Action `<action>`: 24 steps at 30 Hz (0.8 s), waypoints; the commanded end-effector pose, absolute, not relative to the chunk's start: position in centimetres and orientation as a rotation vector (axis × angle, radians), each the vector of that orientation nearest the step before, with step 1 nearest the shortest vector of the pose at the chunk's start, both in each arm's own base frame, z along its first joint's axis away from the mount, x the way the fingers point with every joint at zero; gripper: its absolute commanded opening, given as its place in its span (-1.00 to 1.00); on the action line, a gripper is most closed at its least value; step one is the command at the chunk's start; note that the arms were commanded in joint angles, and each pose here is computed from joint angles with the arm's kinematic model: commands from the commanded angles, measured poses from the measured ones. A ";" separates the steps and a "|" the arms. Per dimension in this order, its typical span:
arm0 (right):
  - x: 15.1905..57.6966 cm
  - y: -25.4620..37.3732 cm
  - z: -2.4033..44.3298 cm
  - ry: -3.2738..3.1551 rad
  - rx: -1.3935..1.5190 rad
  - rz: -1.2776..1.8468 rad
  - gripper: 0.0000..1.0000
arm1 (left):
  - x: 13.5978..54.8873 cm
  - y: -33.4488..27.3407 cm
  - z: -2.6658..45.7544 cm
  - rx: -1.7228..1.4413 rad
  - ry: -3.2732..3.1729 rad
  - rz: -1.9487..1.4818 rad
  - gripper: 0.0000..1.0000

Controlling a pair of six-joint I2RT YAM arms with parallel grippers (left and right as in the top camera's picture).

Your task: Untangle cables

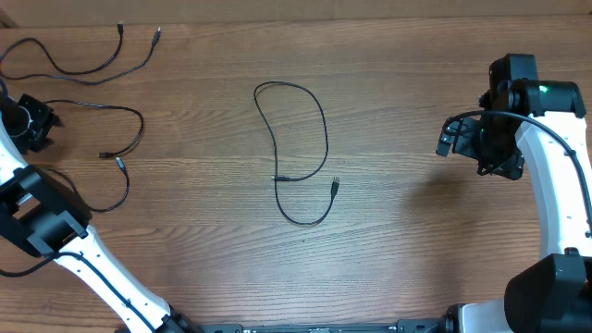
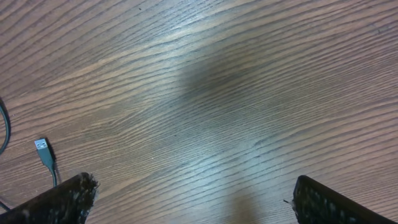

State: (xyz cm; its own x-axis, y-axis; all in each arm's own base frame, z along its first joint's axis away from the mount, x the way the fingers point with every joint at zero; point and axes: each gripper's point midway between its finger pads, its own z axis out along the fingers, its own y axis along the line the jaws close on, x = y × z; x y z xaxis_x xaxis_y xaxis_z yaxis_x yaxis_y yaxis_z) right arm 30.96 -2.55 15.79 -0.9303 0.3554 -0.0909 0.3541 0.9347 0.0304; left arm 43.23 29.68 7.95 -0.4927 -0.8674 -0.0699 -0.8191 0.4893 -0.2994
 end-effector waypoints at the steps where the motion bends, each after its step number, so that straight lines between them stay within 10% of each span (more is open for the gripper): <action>1: 30.9 -2.8 15.7 2.996 0.554 0.006 1.00 | 43.8 29.0 11.0 -1.361 2.447 -0.561 0.20; 8: 31.0 -2.8 15.7 2.996 0.554 0.006 1.00 | 34.7 35.7 9.2 -1.733 2.474 -0.070 0.55; 24: 30.9 -2.8 15.7 2.996 0.554 0.006 1.00 | 35.7 34.7 2.1 -1.701 2.584 0.008 0.57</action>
State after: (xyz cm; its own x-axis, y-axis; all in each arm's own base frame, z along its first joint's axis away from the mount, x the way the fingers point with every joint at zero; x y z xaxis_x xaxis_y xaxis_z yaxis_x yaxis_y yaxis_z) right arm 30.97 -2.54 15.79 -0.9303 0.3554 -0.0911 0.3541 0.9347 0.0308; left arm 36.58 34.53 4.24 -0.4022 -0.9135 -0.0607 -0.9125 0.4054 -0.0551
